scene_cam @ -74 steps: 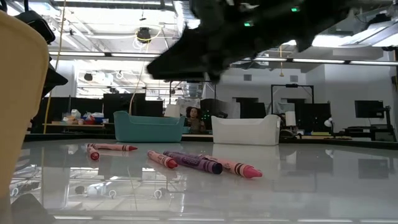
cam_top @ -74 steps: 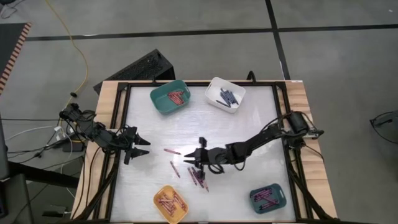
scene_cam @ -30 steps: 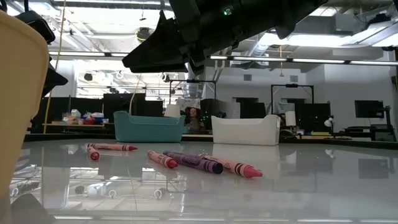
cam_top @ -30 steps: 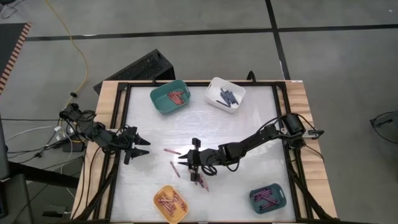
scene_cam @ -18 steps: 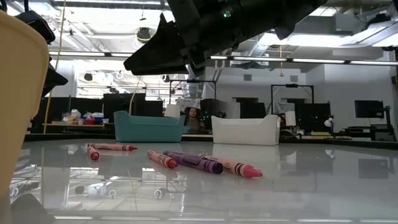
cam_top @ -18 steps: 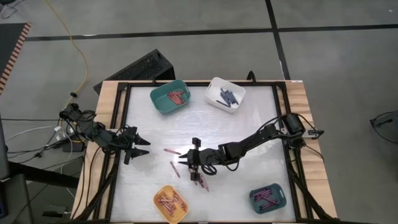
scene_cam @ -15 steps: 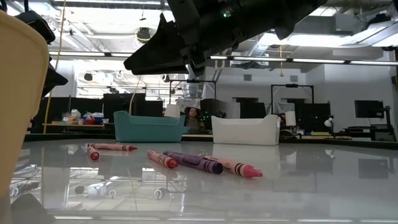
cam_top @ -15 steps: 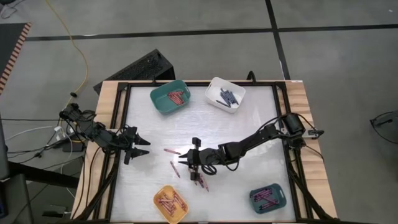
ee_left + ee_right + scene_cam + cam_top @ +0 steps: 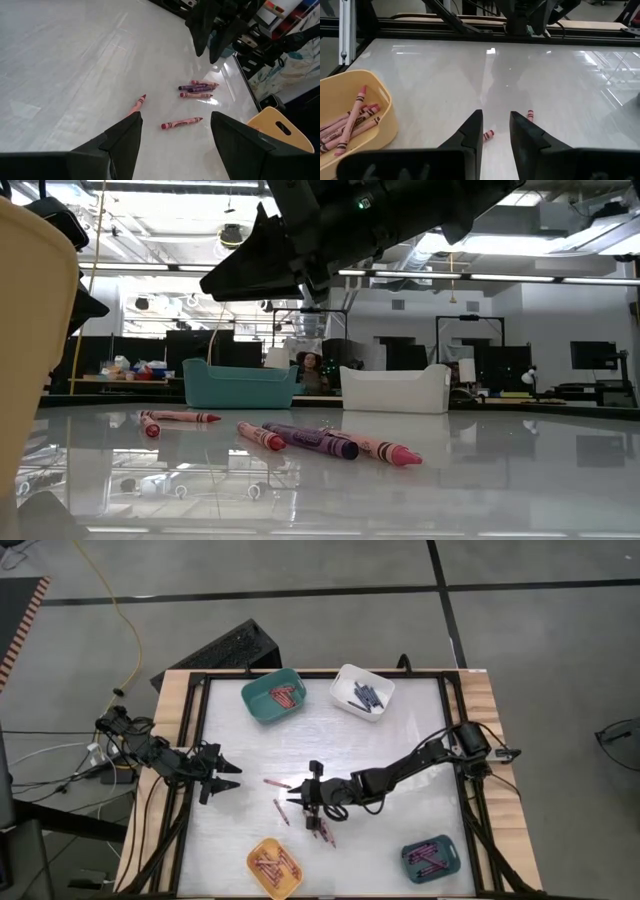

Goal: Sort crayons
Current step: Put the red crayon into the top green bin

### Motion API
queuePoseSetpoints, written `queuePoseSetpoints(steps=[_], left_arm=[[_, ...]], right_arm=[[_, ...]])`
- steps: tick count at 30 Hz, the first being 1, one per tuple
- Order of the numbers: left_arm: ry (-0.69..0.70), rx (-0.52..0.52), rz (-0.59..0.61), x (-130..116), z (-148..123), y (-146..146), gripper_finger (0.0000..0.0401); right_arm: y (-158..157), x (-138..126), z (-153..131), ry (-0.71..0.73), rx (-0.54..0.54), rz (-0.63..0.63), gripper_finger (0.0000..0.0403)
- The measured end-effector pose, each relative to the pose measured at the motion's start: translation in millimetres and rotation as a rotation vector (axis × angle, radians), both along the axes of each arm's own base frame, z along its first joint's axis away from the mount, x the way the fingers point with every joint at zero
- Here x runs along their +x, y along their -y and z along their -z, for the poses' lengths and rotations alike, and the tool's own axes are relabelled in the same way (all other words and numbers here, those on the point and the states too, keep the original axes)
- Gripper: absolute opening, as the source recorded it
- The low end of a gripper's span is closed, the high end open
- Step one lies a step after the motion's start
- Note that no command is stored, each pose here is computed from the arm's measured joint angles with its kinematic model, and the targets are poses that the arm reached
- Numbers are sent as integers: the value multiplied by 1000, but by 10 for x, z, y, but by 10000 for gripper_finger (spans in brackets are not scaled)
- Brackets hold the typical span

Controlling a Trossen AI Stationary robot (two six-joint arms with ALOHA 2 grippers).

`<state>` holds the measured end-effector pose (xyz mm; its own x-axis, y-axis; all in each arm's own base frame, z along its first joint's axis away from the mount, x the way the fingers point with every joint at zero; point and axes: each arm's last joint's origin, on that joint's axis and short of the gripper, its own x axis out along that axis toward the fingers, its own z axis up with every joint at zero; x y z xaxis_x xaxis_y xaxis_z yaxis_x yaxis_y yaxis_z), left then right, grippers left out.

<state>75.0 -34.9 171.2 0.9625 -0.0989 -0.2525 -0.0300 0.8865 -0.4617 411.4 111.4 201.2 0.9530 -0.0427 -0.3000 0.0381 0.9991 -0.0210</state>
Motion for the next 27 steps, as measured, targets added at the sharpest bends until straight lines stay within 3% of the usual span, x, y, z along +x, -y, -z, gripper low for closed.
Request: queuePoseSetpoints(steps=[5,27], left_arm=[[0,0,0,0,0,0,228],[0,0,0,0,1,0,228]], right_arm=[[41,5,3,8,7,87,93],[73,13,24,-4,15,99,93]])
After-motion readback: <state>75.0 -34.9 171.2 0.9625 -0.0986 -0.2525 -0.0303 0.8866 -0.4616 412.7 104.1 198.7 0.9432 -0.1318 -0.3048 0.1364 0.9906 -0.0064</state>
